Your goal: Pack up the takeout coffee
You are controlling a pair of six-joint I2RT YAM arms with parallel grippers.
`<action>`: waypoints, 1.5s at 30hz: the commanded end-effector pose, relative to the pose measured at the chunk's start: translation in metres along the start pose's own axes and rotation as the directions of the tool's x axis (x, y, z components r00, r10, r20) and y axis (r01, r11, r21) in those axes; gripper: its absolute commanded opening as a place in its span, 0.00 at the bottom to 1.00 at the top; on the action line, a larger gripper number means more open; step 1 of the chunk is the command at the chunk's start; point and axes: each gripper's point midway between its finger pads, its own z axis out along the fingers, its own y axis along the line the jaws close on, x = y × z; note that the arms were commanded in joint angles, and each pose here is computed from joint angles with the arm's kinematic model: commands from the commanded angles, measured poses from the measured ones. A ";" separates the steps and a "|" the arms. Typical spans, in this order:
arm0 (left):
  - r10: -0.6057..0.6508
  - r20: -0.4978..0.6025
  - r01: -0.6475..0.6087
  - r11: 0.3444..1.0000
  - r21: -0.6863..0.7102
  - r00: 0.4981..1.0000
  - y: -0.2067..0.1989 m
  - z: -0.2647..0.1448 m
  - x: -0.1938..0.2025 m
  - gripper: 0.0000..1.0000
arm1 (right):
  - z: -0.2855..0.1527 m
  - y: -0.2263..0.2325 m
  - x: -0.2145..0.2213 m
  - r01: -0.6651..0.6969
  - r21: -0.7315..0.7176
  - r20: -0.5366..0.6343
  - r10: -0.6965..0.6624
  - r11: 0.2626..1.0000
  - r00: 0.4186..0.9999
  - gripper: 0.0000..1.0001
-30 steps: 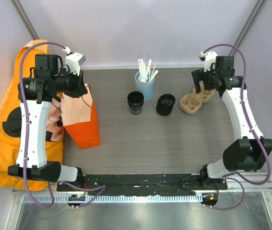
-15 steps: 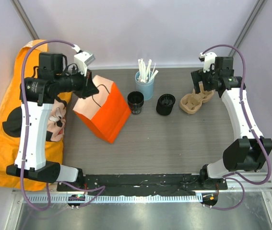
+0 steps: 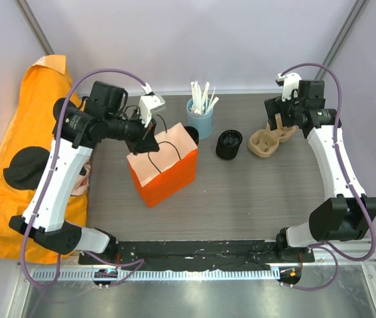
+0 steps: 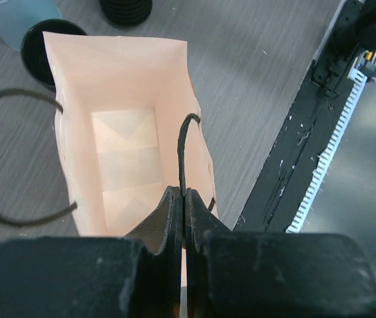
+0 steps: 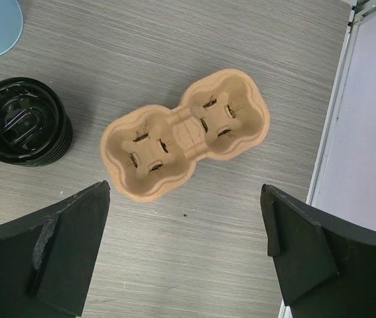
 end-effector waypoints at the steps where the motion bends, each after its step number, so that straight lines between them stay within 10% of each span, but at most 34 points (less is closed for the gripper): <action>1: 0.091 0.007 -0.091 0.993 0.068 0.996 -0.023 -0.006 -0.002 0.02 | -0.012 -0.005 -0.020 0.012 0.017 0.080 -0.014 1.000 0.997 1.00; 18: 0.260 -0.008 -0.249 0.934 0.256 0.966 -0.081 0.012 -0.013 0.04 | 0.057 -0.024 0.022 0.104 -0.037 -0.111 -0.107 0.994 0.988 0.93; 22: 0.273 -0.021 -0.257 0.927 0.274 0.962 -0.086 0.017 -0.010 0.15 | 0.082 -0.031 0.038 0.091 -0.078 -0.167 -0.103 0.993 0.981 0.86; 28: 0.291 0.002 -0.282 0.923 0.262 0.957 -0.089 0.012 -0.017 0.64 | 0.107 -0.025 0.044 0.101 -0.139 -0.191 -0.127 0.985 0.973 0.84; 35: 0.327 0.046 -0.329 0.923 0.198 0.944 -0.085 -0.002 -0.032 0.98 | 0.121 -0.019 0.053 0.170 -0.211 -0.188 -0.211 0.963 0.959 0.85; 45: 0.331 0.045 -0.333 0.940 0.073 0.943 -0.063 -0.019 -0.037 1.00 | 0.140 -0.012 0.075 0.221 -0.307 -0.232 -0.298 0.926 0.926 0.81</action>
